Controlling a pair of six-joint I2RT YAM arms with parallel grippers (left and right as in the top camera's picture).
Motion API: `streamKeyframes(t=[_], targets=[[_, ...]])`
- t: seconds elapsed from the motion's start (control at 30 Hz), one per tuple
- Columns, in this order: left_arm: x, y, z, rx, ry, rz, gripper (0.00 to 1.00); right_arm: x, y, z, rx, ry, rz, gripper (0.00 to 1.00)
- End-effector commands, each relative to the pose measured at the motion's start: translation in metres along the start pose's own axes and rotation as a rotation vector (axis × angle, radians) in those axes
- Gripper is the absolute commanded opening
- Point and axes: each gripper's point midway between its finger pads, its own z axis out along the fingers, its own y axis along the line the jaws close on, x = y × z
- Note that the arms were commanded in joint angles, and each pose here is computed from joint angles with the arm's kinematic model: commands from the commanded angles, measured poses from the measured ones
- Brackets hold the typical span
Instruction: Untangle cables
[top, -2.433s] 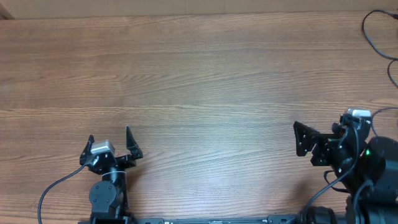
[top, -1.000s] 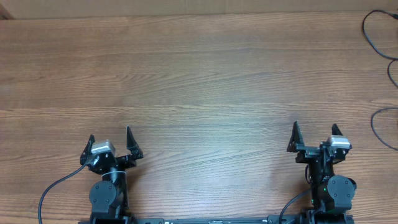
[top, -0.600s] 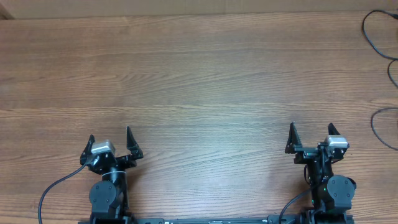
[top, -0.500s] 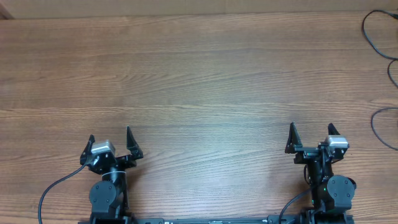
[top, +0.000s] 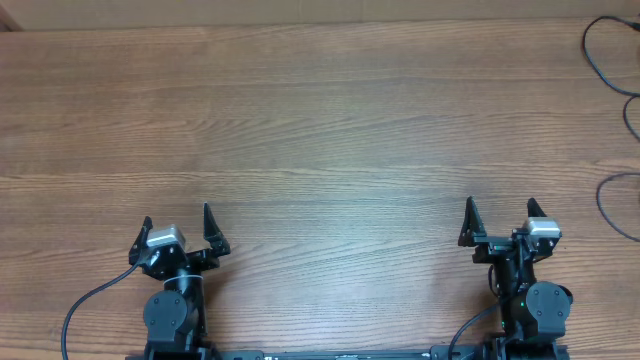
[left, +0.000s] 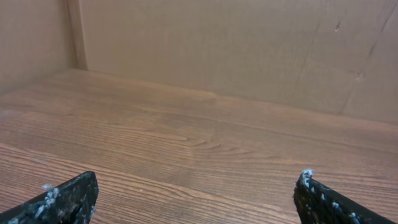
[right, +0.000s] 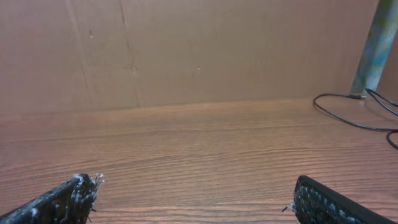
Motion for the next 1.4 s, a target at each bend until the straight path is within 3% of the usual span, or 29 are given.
streamKeyframes(t=[0.0,1.07,1.17,1.3,1.37], targets=[[-0.001,0.0,0.0,0.001,-0.006,0.012,1.0,0.001,0.002,0.0,-0.011,-0.007,0.006,1.0],[0.0,0.002,0.0,-0.005,-0.006,-0.001,0.99,0.002,0.004,0.0,-0.019,-0.005,0.006,1.0],[0.0,0.003,0.0,-0.013,-0.005,0.128,1.0,0.002,0.004,0.0,-0.019,-0.005,0.006,1.0],[0.0,-0.003,0.0,0.023,-0.006,0.43,1.0,0.002,0.004,0.0,-0.019,-0.005,0.006,1.0],[0.002,-0.017,-0.001,0.102,-0.015,0.48,1.0,0.002,0.004,0.0,-0.019,-0.005,0.006,1.0]])
